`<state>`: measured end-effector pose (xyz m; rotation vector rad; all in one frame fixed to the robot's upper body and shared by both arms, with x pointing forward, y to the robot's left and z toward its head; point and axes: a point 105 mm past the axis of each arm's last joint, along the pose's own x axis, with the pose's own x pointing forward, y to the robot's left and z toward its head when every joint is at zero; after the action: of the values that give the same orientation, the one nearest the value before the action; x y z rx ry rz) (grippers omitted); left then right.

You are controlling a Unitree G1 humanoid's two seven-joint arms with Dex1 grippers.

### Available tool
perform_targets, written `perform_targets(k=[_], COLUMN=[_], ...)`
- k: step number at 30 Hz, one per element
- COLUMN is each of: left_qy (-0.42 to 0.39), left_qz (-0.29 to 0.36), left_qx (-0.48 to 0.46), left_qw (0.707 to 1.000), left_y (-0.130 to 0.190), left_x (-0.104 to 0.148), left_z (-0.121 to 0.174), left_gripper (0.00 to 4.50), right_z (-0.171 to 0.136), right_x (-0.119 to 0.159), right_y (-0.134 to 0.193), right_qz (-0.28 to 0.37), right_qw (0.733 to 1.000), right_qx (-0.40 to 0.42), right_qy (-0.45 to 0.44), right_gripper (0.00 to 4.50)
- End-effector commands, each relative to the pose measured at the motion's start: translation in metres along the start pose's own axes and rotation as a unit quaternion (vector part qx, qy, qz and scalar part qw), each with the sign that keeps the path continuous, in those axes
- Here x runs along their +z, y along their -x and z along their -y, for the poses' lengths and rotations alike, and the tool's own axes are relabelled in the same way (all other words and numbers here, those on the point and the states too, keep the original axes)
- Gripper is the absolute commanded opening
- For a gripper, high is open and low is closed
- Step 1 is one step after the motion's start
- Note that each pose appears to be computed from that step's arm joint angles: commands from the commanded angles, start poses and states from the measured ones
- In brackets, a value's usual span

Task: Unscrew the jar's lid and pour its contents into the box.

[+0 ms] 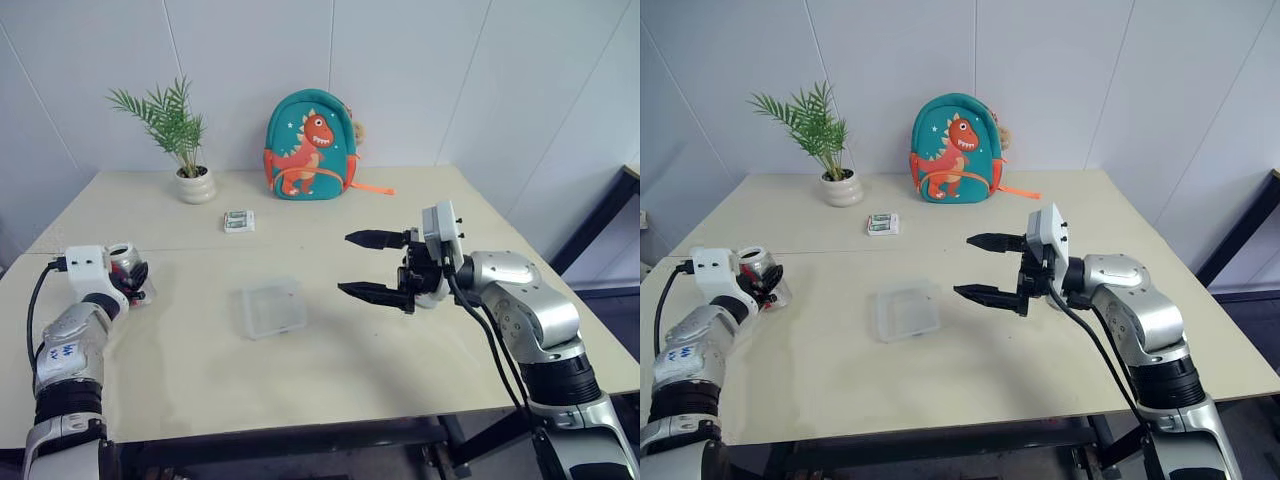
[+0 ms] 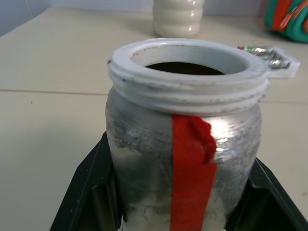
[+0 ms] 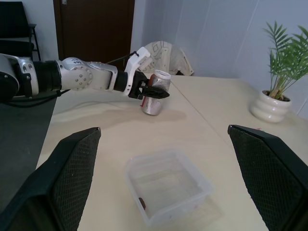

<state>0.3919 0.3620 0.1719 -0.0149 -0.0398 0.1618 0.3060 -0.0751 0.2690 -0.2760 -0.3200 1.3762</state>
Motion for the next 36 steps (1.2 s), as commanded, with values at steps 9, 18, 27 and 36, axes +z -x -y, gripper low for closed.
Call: perform_targets(k=[9,18,27,36], left_qy=[-0.021,-0.011,-0.039,-0.032], left_qz=[0.050,0.076,0.082,0.081], left_qx=[0.004,0.023,0.008,0.021], left_qw=[0.998,0.997,0.996,0.996], left_y=[-0.002,0.014,0.028,0.056], left_x=[0.002,0.006,0.012,0.009], left_z=[-0.005,-0.018,-0.013,-0.007], left_gripper=[2.02,4.48,4.48,4.48], right_z=[-0.005,-0.006,-0.008,-0.016], right_x=[0.004,0.003,0.003,-0.002], right_y=[0.007,0.008,0.006,0.006], right_qz=[-0.015,-0.013,-0.006,-0.005], right_qw=[1.000,1.000,1.000,1.000], right_qx=[-0.002,-0.008,-0.005,-0.001], right_qy=[0.019,0.014,0.011,-0.002], right_gripper=[4.46,4.50,4.50,4.50])
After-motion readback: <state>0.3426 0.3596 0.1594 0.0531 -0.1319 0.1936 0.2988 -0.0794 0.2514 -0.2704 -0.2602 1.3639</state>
